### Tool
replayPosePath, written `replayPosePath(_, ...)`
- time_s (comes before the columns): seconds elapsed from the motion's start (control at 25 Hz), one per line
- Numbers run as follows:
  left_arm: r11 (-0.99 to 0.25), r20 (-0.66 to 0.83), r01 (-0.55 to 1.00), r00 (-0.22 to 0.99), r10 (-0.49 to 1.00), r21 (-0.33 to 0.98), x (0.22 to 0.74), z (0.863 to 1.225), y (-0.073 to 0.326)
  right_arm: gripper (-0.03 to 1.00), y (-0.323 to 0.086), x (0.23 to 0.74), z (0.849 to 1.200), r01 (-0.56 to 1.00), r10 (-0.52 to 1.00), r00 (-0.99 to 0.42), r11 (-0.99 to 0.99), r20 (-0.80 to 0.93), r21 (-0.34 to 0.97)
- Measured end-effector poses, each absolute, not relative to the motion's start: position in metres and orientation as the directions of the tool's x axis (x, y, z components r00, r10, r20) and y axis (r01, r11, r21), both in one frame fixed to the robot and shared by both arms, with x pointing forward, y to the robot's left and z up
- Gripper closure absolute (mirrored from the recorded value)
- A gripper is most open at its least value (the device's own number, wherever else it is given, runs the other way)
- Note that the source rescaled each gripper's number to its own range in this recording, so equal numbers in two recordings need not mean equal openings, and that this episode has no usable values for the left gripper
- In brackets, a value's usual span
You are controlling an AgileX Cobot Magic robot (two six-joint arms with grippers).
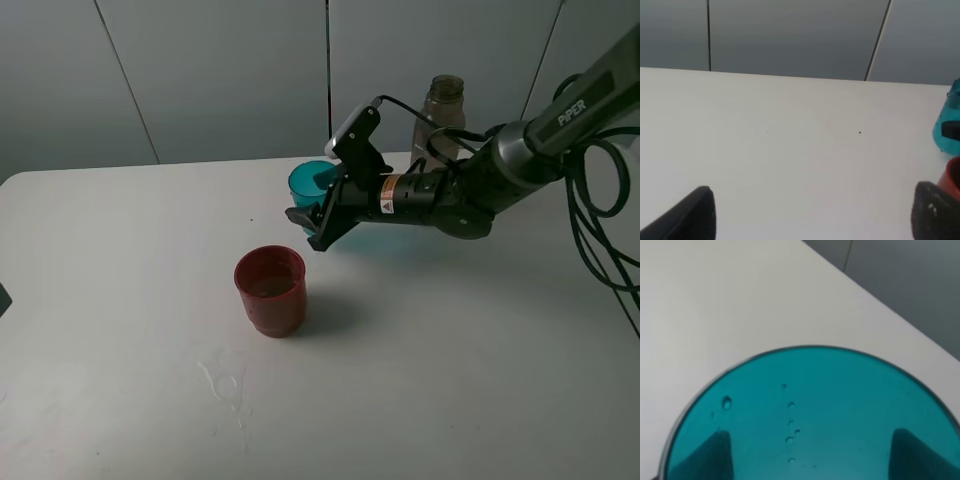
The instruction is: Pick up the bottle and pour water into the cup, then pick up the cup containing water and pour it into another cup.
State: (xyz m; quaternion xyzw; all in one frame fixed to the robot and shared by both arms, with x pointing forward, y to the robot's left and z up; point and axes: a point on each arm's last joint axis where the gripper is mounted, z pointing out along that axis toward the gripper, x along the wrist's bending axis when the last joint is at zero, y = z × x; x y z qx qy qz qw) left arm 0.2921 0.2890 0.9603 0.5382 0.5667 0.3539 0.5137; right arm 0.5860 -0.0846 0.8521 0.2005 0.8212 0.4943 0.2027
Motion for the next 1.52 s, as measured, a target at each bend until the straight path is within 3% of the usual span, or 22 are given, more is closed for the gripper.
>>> replayPosePath(0.48,0.17,-0.201,0.246,0.107,0.974,0.954,0.292,0.96,0.289,0.88,-0.087,0.585,0.842,0.167,0.535,-0.835,0.47,-0.13,0.867)
replayPosePath(0.52,0.17,-0.201,0.246,0.107,0.974,0.954,0.292,0.96,0.289,0.82,-0.087,0.585,0.841,0.169,0.535,-0.835,0.473,-0.129,0.865)
replayPosePath(0.6,0.17,-0.201,0.246,0.107,0.974,0.954,0.292,0.96,0.289,0.6,-0.087,0.585,0.841,0.169,0.535,-0.835,0.473,-0.129,0.865)
replayPosePath(0.68,0.17,-0.201,0.246,0.107,0.974,0.954,0.292,0.96,0.289,0.49,-0.087,0.585,0.841,0.169,0.535,-0.835,0.473,-0.129,0.865)
replayPosePath(0.76,0.17,-0.201,0.246,0.107,0.974,0.954,0.292,0.96,0.289,0.43,-0.087,0.585,0.841,0.169,0.535,-0.835,0.473,-0.129,0.865)
replayPosePath(0.92,0.17,-0.201,0.246,0.107,0.974,0.954,0.292,0.96,0.289,0.41,-0.087,0.585,0.843,0.163,0.534,-0.835,0.471,-0.133,0.867)
replayPosePath(1.16,0.17,-0.201,0.246,0.107,0.974,0.954,0.292,0.96,0.289,0.41,-0.086,0.588,0.889,0.107,0.549,-0.819,0.429,-0.165,0.897)
replayPosePath(1.4,0.17,-0.201,0.246,0.107,0.974,0.954,0.292,0.96,0.289,0.41,-0.088,0.572,0.943,0.166,0.559,-0.828,0.301,-0.033,0.939)
replayPosePath(1.48,0.17,-0.201,0.246,0.107,0.974,0.954,0.292,0.96,0.289,0.34,-0.09,0.56,0.952,0.229,0.54,-0.841,0.275,0.047,0.934)
replayPosePath(1.52,0.17,-0.201,0.246,0.107,0.974,0.954,0.292,0.96,0.289,0.21,-0.092,0.553,0.953,0.273,0.533,-0.841,0.268,0.094,0.924)
